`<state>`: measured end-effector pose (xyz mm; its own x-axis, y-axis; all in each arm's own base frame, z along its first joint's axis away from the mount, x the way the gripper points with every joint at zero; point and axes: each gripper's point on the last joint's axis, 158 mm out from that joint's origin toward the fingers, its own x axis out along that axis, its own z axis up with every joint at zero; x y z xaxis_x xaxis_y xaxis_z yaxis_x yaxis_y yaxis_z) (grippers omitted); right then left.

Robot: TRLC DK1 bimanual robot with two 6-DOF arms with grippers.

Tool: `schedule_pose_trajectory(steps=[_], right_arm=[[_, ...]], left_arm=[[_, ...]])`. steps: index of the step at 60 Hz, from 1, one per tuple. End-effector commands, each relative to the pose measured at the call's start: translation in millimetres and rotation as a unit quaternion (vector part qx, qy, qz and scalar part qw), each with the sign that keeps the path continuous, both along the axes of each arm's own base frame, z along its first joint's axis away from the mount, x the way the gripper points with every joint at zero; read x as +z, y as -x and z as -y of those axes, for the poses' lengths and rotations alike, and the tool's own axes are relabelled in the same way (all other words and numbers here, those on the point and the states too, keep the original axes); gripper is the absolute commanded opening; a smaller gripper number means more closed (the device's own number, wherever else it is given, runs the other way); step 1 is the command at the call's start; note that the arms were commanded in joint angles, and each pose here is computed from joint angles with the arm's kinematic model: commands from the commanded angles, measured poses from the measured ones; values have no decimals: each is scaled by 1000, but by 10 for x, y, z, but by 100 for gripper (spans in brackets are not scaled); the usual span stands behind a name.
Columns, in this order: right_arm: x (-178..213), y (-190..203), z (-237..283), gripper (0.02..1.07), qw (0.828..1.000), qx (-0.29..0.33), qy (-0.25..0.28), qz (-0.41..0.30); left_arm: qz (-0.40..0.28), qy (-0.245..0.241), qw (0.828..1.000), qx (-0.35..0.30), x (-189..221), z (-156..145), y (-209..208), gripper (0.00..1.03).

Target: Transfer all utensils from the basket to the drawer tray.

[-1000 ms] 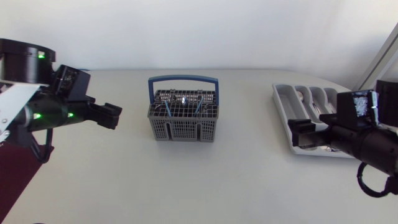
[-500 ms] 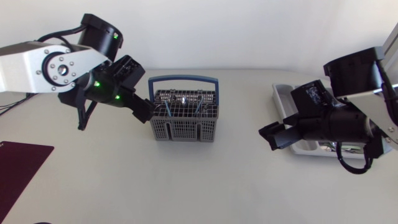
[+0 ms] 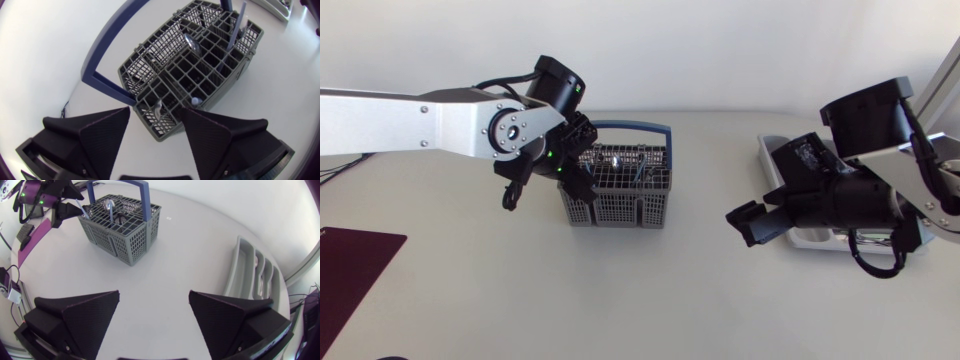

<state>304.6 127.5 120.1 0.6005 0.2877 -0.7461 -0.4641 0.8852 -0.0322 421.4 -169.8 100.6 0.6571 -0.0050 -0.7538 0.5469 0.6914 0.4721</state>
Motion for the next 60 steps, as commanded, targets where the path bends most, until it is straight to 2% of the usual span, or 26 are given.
schedule_pose_trajectory(steps=[1,3,19,24,28,42,60], right_arm=[[20,-9,-33,102,1000,7,3,-2],[9,-6,-32,102,1000,7,3,-4],[-26,9,-20,102,1000,7,6,-6],[-27,13,-19,102,1000,7,6,-6],[-37,23,-15,102,1000,8,7,-6],[-24,42,-1,102,1000,9,9,-2],[-19,100,25,102,1000,13,13,-1]], left_arm=[[8,-10,1000,-2,-12,-26,-98,59],[9,-11,1000,-3,-26,-23,-104,58],[15,-17,1000,9,-85,-87,-184,29],[13,-26,999,14,-122,-119,-188,23],[11,-28,999,14,-149,-117,-172,23],[7,-31,999,15,-213,-122,-137,4],[27,-20,999,12,-13,-94,-106,4]])
